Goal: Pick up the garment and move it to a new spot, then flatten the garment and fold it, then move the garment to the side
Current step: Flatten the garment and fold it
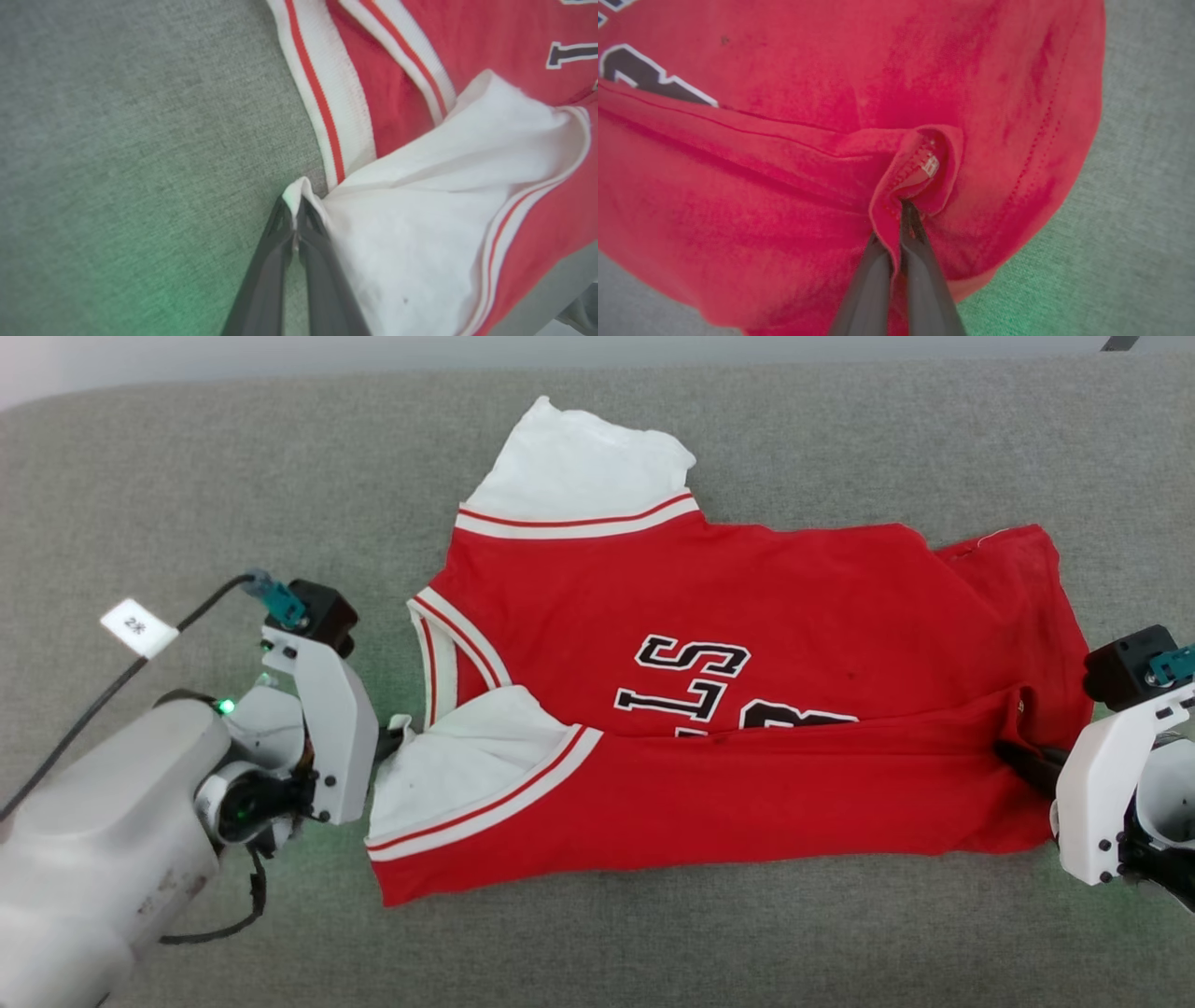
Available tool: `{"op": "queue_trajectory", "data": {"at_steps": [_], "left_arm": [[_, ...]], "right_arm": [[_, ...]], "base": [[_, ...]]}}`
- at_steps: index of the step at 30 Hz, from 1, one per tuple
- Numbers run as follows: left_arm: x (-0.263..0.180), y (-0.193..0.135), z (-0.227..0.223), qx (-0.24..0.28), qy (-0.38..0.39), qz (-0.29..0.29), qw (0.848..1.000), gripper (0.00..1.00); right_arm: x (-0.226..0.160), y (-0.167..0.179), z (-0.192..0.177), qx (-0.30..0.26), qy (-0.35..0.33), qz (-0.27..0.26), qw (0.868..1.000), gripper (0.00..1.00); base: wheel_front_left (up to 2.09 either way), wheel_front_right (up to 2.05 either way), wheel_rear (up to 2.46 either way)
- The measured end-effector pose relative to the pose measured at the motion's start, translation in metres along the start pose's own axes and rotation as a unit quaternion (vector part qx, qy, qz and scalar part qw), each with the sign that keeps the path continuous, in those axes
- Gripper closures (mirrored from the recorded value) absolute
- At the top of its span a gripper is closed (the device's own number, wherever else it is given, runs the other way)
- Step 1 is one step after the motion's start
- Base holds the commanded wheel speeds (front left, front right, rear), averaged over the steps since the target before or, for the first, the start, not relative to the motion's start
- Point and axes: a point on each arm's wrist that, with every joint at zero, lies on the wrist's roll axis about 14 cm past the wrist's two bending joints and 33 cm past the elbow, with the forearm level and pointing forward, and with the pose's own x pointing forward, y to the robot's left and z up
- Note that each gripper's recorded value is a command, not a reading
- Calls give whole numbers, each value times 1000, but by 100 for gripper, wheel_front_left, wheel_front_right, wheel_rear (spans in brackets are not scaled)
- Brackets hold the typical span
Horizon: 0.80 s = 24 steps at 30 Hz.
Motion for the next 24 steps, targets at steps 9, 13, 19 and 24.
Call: {"op": "queue_trajectory", "data": {"at_steps": [9, 13, 19, 24], "left_arm": [[-6, 5, 14, -39, -35, 8, 999, 0], [-20, 8, 20, -38, -50, 20, 998, 0], [-50, 4, 35, -32, -94, 32, 995, 0], [-73, -8, 35, -25, -112, 33, 993, 0]], "right_arm": [[-2, 2, 1, 12, 8, 3, 1000, 92], [-6, 4, 3, 10, 9, 1, 1000, 0], [-16, 12, 6, -2, 5, -1, 1000, 0], [-28, 18, 23, -9, -34, -2, 999, 0]], "base": [[0, 0, 0], [0, 0, 0], [0, 0, 0], [0, 0, 0]]}}
